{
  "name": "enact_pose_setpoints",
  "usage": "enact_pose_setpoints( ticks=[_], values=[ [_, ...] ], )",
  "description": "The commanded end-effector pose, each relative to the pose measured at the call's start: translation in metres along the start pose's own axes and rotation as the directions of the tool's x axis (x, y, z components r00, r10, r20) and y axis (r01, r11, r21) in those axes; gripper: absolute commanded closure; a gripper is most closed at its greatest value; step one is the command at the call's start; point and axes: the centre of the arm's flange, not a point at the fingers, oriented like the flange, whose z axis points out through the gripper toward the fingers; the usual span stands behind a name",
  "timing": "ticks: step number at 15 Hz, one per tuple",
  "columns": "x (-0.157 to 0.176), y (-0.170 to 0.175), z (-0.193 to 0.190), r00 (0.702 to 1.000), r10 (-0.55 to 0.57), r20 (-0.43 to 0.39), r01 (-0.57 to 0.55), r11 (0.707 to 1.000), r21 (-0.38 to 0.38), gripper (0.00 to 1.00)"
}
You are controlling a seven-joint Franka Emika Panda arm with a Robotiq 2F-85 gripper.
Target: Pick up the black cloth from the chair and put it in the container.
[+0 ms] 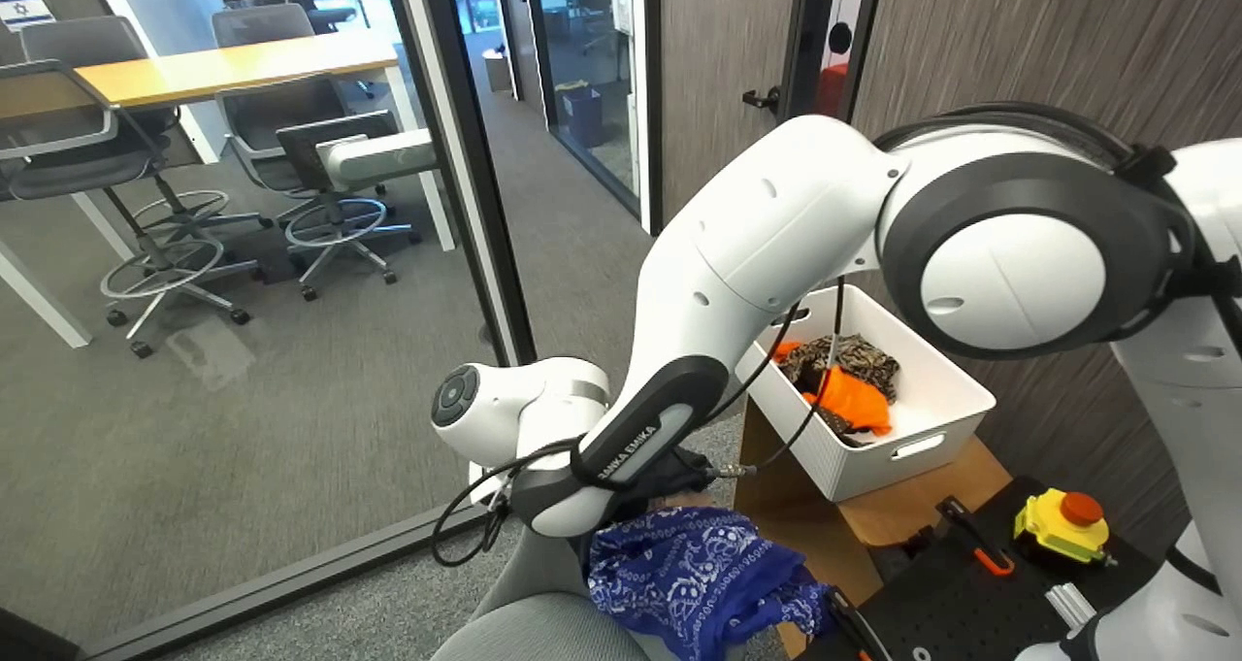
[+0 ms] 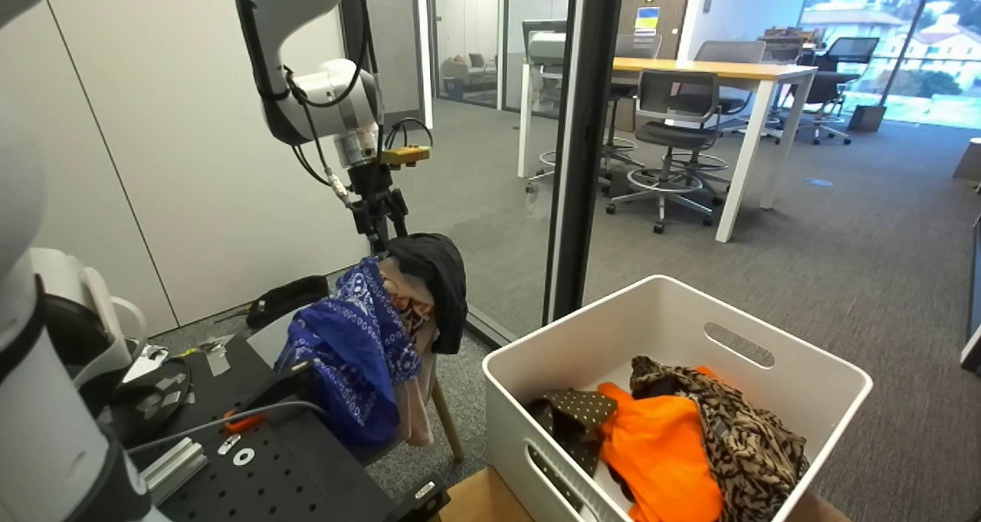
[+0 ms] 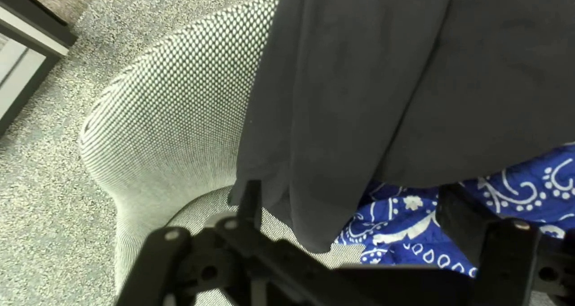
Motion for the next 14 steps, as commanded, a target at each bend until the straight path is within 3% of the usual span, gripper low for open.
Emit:
enact_pose_setpoints(
  ticks=[1, 6, 14],
  values=[
    [0.001, 0.009, 0.01, 0.997, -0.035, 0.064, 0.037, 0.999, -0.034, 0.0],
    [0.0, 0.01, 0.026, 0.991, -0.064, 0.114, 0.068, 0.997, -0.029, 0.0],
    [-0.003, 0.011, 0.034, 0.992, -0.067, 0.109, 0.07, 0.997, -0.016, 0.0]
  ],
)
